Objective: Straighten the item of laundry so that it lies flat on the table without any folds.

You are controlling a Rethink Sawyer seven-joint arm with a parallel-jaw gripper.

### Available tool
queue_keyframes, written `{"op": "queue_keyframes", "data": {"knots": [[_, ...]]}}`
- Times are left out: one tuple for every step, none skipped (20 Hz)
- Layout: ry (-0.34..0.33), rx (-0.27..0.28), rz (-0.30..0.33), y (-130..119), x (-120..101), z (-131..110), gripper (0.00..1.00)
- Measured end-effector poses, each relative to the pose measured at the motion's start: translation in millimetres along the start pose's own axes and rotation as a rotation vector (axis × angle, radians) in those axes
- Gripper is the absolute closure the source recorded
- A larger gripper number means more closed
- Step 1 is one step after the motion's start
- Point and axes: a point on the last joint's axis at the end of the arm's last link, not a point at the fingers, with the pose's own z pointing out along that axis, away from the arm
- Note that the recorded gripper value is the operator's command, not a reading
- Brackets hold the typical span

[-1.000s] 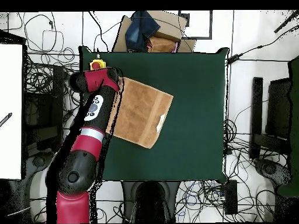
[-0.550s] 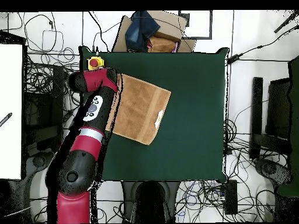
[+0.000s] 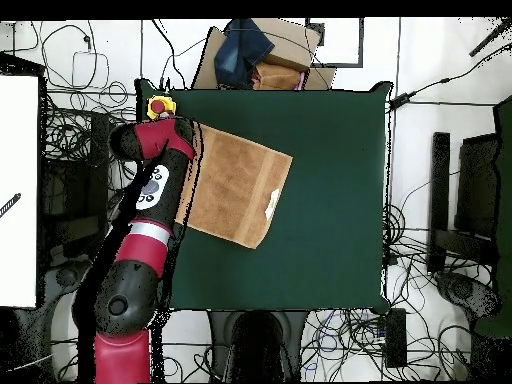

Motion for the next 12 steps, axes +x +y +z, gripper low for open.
{"op": "queue_keyframes", "data": {"knots": [[-0.003,-0.010,-0.004,2,3,-1,0.00],[-0.002,-0.015,-0.004,3,4,-2,0.00],[0.000,-0.019,-0.001,4,6,-3,0.00],[0.012,-0.032,0.018,7,10,-8,0.00],[0.022,-0.036,0.034,8,12,-12,0.00],[0.031,-0.037,0.048,8,13,-16,0.00],[0.038,-0.039,0.061,8,14,-20,0.00],[0.053,-0.035,0.088,7,14,-28,0.00],[0.065,-0.032,0.116,5,14,-37,0.00],[0.082,-0.021,0.149,1,11,-52,0.00],[0.095,-0.011,0.172,-3,6,-65,0.00],[0.101,-0.004,0.177,-7,1,-73,0.00]]}}
